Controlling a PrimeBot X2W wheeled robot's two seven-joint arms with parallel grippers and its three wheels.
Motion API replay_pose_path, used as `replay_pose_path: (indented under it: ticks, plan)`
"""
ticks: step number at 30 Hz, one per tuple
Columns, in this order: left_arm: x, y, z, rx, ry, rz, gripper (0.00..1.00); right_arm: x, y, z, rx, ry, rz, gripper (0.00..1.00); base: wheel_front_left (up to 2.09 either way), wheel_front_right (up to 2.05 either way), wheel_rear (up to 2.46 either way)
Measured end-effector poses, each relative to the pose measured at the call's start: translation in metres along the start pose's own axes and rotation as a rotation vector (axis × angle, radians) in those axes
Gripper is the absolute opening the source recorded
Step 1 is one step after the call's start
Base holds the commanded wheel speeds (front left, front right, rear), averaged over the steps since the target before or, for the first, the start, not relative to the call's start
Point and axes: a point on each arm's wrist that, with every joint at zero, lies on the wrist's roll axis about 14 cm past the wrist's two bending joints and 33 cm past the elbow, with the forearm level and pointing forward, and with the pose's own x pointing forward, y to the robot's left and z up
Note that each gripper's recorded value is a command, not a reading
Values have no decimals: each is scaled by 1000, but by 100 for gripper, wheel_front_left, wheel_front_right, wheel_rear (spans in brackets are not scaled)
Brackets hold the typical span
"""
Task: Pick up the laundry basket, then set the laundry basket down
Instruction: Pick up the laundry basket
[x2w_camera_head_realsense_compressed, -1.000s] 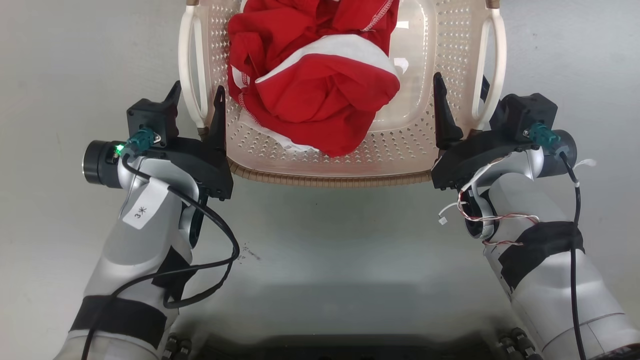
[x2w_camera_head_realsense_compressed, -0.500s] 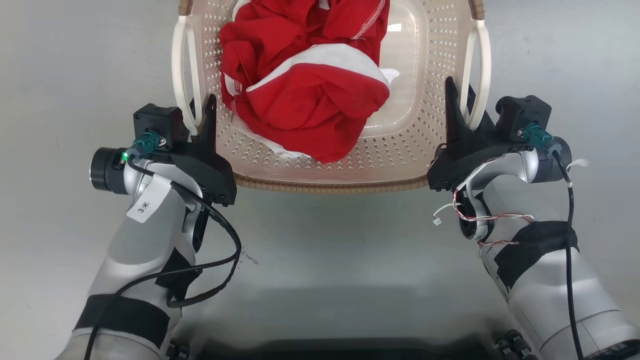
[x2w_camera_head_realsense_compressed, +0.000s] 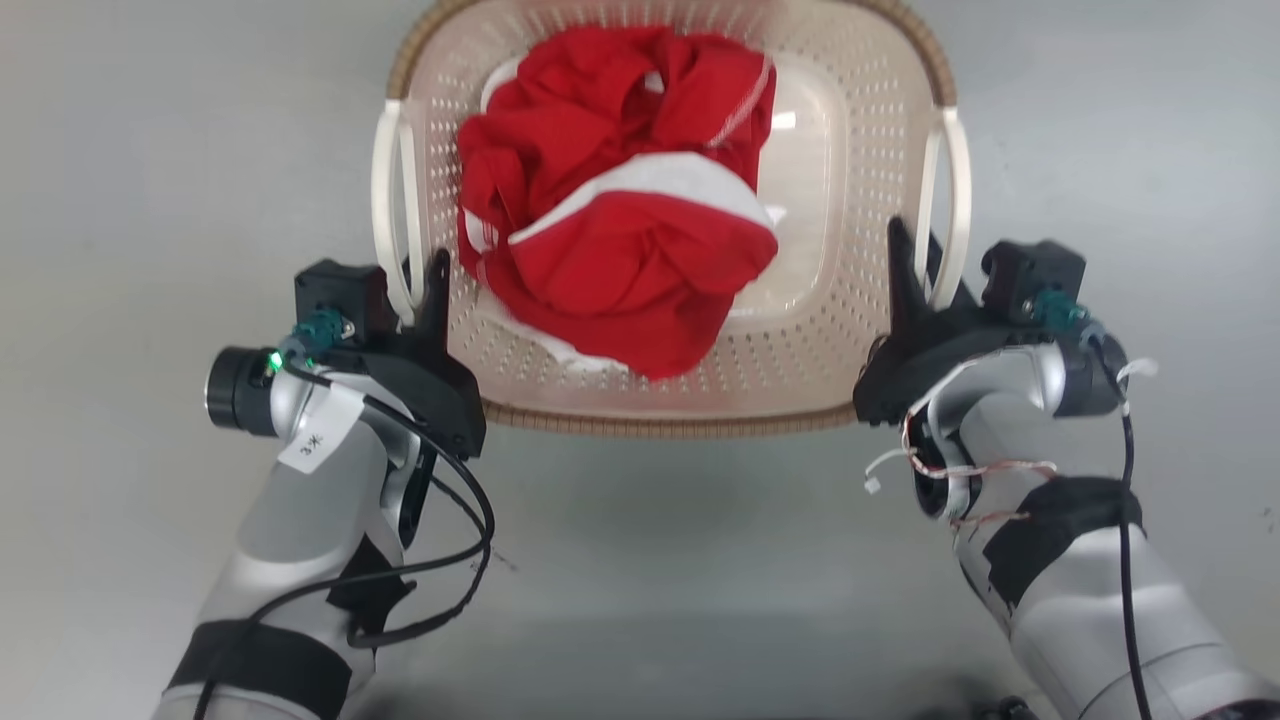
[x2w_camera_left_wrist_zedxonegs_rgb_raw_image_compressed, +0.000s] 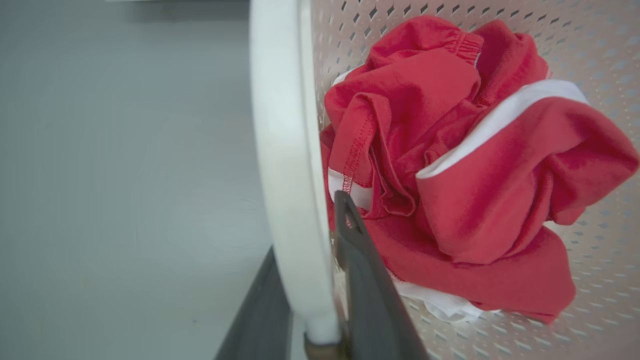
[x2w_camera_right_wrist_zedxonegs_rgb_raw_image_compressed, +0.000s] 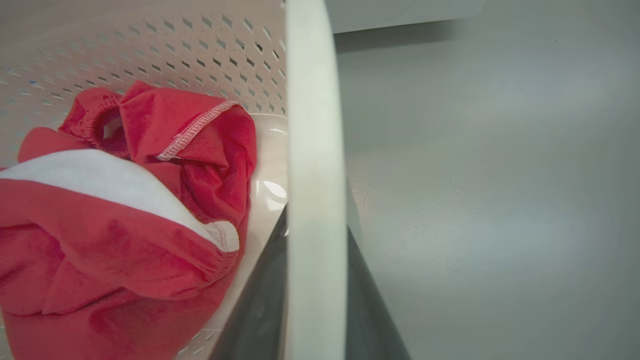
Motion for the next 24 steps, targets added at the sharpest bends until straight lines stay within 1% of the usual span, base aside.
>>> replay_pose_path:
  ticks: [5,10,12,19,24]
  plan:
    - [-18,-5,-1,-3,8,1,0,-20,2,-3,15,20,-11,0,0,0,0]
    - [-36,-8,5,-11,1,4,0,-38,7,3,17,16,-7,0,0,0,0]
    - [-44,-7,6,-10,0,10,0,-48,8,0,2,27,-5,0,0,0,0]
    - [-76,-14,-5,5,25,6,0,-83,16,-13,8,69,-1,0,0,0,0]
    - [-98,-17,-9,14,30,5,0,-106,25,-18,31,94,8,0,0,0,0]
